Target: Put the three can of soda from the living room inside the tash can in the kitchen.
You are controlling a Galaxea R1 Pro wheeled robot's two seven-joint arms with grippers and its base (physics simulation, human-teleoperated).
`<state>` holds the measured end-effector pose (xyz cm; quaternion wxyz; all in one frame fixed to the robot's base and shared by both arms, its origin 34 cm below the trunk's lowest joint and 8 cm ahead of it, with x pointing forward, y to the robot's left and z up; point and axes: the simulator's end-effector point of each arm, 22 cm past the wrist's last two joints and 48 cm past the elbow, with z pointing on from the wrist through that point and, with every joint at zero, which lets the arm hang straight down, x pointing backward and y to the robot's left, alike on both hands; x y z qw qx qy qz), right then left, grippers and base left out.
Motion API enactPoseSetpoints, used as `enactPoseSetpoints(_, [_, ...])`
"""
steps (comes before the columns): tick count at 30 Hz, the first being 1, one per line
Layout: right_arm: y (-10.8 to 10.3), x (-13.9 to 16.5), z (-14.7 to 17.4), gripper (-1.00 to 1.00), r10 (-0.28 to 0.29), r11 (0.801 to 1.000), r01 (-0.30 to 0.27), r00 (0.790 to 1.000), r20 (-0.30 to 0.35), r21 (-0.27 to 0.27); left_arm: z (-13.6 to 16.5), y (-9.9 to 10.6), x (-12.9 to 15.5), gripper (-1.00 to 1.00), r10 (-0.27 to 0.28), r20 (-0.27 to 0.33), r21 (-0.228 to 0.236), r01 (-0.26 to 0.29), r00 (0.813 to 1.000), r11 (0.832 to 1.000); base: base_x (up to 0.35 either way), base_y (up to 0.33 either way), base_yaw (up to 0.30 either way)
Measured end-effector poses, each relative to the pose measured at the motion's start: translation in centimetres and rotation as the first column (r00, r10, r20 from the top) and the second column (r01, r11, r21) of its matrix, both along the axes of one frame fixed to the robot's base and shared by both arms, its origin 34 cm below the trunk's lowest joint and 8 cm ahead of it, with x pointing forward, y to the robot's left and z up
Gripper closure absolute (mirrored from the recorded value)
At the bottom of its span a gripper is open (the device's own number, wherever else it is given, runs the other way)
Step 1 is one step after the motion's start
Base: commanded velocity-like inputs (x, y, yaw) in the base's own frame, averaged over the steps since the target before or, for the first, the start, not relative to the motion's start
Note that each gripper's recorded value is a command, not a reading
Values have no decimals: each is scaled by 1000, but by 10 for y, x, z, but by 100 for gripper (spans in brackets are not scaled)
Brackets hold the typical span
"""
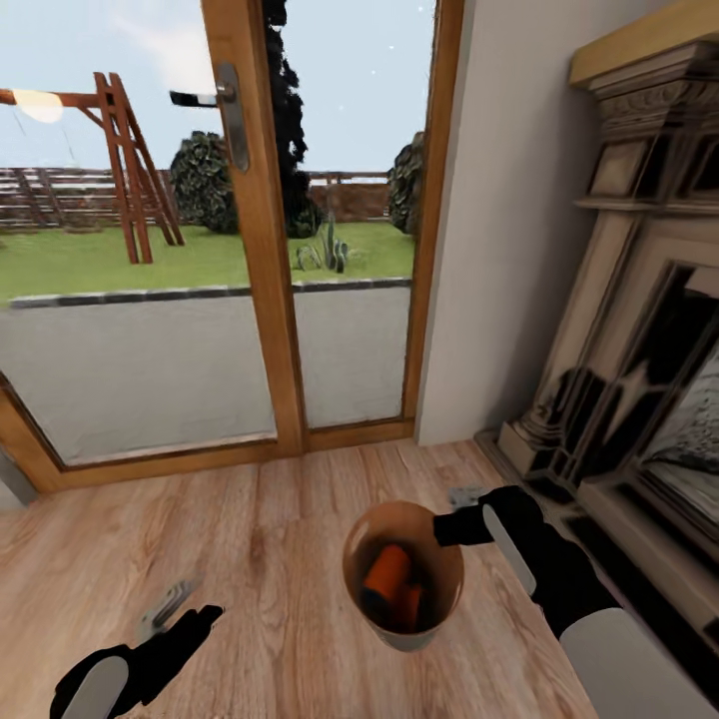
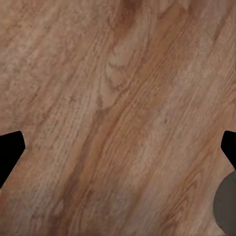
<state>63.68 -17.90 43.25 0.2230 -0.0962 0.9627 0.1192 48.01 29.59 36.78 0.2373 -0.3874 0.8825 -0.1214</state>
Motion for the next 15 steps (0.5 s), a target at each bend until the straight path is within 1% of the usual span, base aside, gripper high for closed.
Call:
enactPoseSetpoints(1, [-6, 1, -1, 100, 1, 1000, 0, 1000, 6, -29, 0, 0, 0, -100, 1, -1, 1, -1, 1000, 1000, 0, 0, 283])
enactPoseSetpoints(2, [-9, 2, -2, 100, 1, 999, -1, 1000, 9, -46, -1, 1, -1, -100, 1, -3, 3, -1, 1000, 1000, 0, 0, 282])
enactPoseSetpoints(3, [-9, 2, -3, 100, 2, 999, -1, 1000, 8, -47, -1, 2, -1, -100, 3, -4, 5, -3, 1000, 1000, 0, 0, 282])
enactPoseSetpoints(4, [-7, 1, -3, 100, 2, 999, -1, 1000, 6, -36, -1, 2, -1, -100, 3, -6, 6, -3, 1000, 1000, 0, 0, 282])
enactPoseSetpoints(7, [3, -1, -1, 100, 2, 1000, -2, 1000, -5, 12, -2, 2, -2, -100, 4, -9, 7, -4, 1000, 1000, 0, 0, 282])
enactPoseSetpoints(8, [3, -1, -1, 100, 2, 1000, -2, 1000, -6, 14, -3, 2, -2, -100, 4, -10, 7, -4, 1000, 1000, 0, 0, 282])
enactPoseSetpoints(12, [-5, 1, -4, 100, 1, 1000, -1, 1000, 0, -26, -5, 2, -4, -100, 6, -17, 10, -6, 1000, 1000, 0, 0, 282])
enactPoseSetpoints(15, [-2, 0, -5, 100, 1, 1000, -1, 1000, -5, -13, -7, 2, -4, -100, 6, -21, 10, -6, 1000, 1000, 0, 0, 282])
